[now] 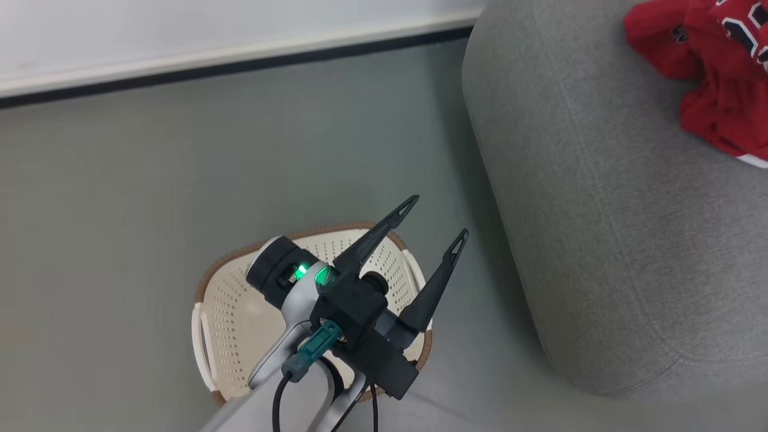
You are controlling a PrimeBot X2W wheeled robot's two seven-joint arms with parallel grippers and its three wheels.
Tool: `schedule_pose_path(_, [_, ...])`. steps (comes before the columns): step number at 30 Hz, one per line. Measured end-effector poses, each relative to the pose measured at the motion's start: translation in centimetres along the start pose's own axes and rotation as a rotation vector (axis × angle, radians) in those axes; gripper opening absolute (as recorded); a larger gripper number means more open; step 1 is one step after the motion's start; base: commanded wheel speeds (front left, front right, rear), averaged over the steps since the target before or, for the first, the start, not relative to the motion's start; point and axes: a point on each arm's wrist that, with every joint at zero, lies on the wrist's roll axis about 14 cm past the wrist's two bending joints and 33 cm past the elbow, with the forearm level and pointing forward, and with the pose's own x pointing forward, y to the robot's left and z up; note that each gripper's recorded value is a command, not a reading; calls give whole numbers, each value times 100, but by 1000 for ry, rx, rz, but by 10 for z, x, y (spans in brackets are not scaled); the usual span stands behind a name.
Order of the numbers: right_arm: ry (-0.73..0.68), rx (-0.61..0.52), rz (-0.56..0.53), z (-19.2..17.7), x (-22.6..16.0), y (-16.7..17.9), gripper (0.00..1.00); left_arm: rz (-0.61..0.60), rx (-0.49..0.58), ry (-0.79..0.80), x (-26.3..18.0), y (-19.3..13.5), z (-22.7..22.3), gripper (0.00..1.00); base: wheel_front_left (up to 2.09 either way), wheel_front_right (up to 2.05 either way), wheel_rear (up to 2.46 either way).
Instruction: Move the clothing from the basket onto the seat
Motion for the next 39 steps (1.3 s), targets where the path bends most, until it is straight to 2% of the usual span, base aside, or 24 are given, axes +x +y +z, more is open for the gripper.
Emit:
schedule_pose_path(8, [148,8,23,-81,12,31,0,10,-7,20,13,23,-21,100,0,0,0])
schedule_pose_path(15, [308,13,48,-164,0,64,0,0,-38,50,25,35,-49,100,0,0,0])
schedule_pose_path(20, [364,-1,49,-196,-11,68,0,-16,-68,78,28,35,-68,100,0,0,0])
schedule_pose_path(22, [372,-3,44,-201,-15,66,24,-28,-72,83,30,33,-72,100,0,0,0])
schedule_pose_path(23, [377,-2,47,-203,-17,67,40,-31,-73,83,31,33,-72,100,0,0,0])
schedule_pose_path(24, [375,-1,51,-203,-19,67,77,-33,-71,82,31,32,-71,100,0,0,0])
schedule_pose_path(25, [374,-1,52,-203,-20,66,100,-33,-70,79,32,32,-70,100,0,0,0])
schedule_pose_path(33, [395,24,95,-204,-42,73,100,-22,-64,77,31,31,-65,100,0,0,0])
schedule_pose_path(39, [438,43,127,-211,-76,78,100,14,-60,86,23,32,-61,100,0,0,0])
